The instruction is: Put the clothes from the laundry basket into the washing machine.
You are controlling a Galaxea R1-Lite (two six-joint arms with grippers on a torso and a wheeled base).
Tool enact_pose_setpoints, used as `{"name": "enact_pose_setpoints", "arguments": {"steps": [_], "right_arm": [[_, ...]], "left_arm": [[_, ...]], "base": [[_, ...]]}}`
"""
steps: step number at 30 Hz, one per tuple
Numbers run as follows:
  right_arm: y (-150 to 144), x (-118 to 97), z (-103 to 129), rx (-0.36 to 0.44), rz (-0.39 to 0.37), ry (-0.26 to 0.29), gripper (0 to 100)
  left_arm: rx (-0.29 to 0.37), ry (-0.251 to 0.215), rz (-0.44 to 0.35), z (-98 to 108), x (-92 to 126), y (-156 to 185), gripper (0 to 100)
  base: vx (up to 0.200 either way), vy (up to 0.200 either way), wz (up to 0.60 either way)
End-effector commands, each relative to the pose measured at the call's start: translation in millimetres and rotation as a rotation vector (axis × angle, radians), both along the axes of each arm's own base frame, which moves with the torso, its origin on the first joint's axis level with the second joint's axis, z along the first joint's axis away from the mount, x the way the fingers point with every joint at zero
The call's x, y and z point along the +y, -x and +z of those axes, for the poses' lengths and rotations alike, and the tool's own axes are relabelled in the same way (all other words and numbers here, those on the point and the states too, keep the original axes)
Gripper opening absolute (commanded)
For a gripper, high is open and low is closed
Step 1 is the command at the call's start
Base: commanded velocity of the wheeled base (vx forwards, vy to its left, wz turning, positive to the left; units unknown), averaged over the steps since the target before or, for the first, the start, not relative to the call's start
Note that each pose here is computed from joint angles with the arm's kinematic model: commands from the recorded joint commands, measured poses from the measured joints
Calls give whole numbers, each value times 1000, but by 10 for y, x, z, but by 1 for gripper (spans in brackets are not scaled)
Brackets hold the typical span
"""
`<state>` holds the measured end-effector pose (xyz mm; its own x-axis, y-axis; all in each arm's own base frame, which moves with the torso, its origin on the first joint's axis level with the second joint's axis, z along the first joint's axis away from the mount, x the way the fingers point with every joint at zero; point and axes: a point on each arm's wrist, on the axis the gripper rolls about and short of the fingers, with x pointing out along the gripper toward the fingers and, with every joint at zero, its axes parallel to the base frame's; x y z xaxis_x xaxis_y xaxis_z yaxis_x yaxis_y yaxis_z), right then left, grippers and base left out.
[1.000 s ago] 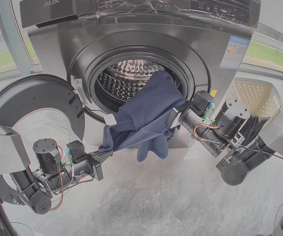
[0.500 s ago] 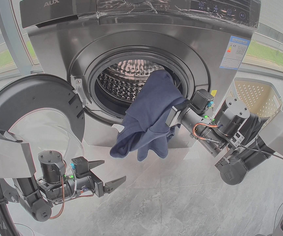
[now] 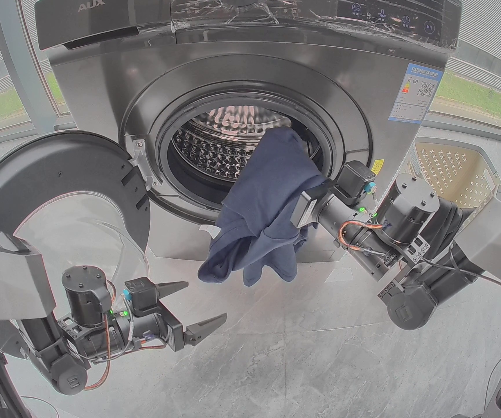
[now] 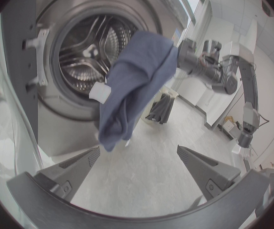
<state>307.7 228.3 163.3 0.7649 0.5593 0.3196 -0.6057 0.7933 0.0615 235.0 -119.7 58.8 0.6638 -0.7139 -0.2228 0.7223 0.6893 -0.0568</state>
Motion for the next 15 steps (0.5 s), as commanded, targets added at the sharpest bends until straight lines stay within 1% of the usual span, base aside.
{"name": "enact_pose_setpoints", "arguments": {"steps": [1,2,5,10,11,12,13,14,15], "right_arm": [[20,41,-90,23,11,18,0],[25,52,-96,24,14,19,0],[47,79,-103,27,23,23,0],[87,138,-105,30,39,29,0],[116,175,-108,32,51,31,0],[128,196,-110,32,57,32,0],[129,202,-103,30,57,29,0],[140,232,-100,27,65,27,0],[149,247,-98,28,68,27,0]], "left_arm": [[-181,106,-24,504,-61,49,100],[-202,119,-25,554,-89,27,100],[-230,133,-22,599,-135,-56,100],[-226,122,-6,488,-255,-258,100],[-203,98,2,347,-328,-345,100],[-185,82,4,261,-357,-371,100],[-178,72,5,220,-367,-381,100],[-164,49,4,119,-396,-417,100],[-161,42,2,77,-416,-443,100]], "base": [[0,0,0],[0,0,0],[0,0,0],[0,0,0],[0,0,0],[0,0,0],[0,0,0],[0,0,0],[0,0,0]]}}
